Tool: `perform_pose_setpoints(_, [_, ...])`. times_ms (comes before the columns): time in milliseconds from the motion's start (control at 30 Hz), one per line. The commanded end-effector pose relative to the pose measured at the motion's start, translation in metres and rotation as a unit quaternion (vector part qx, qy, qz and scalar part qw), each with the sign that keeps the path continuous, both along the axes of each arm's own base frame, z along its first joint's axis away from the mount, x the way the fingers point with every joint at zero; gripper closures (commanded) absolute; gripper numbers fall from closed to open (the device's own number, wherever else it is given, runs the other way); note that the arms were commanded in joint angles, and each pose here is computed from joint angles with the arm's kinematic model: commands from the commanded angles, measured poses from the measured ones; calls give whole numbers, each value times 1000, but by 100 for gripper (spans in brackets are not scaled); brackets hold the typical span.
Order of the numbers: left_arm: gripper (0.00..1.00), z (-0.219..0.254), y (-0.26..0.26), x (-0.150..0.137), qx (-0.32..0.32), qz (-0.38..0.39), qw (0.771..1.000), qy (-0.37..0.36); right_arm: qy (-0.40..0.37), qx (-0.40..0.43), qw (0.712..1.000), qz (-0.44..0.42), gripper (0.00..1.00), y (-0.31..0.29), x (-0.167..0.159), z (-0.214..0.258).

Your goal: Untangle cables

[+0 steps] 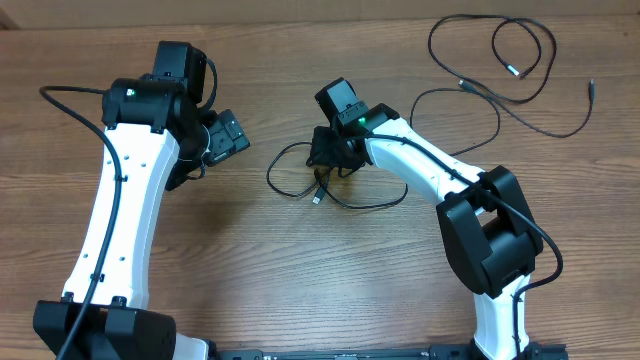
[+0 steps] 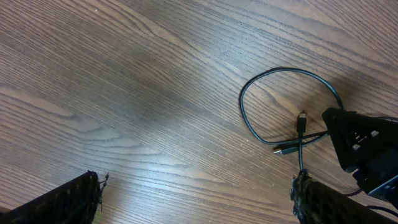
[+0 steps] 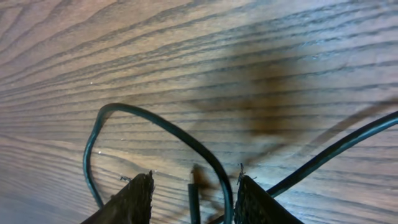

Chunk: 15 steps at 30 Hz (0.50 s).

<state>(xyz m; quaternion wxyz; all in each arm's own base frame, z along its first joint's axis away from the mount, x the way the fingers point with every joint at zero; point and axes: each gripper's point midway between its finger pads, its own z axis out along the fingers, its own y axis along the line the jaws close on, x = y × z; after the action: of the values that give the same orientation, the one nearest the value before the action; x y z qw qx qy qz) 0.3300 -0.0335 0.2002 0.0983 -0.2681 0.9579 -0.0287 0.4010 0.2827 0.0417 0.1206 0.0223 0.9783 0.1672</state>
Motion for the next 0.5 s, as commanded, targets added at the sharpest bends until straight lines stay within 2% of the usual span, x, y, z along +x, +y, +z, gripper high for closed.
perform_pose_setpoints(0, [0, -4, 0, 0, 8, -4, 1000, 6, -11, -26, 999, 25, 56, -5, 1, -10])
perform_pose_setpoints(100, [0, -4, 0, 0, 8, -4, 1000, 7, -5, -33, 999, 32, 57, -6, -1, -17])
perform_pose_setpoints(167, [0, -4, 0, 0, 8, -5, 1000, 7, 2, -35, 999, 33, 62, -6, -3, -23])
perform_pose_setpoints(367, [1, -4, 0, 0, 8, -4, 1000, 6, 5, -33, 999, 34, 62, -6, -4, -24])
perform_pose_setpoints(467, [0, -4, 0, 0, 8, -4, 1000, 6, 5, -34, 999, 34, 74, -6, -4, -24])
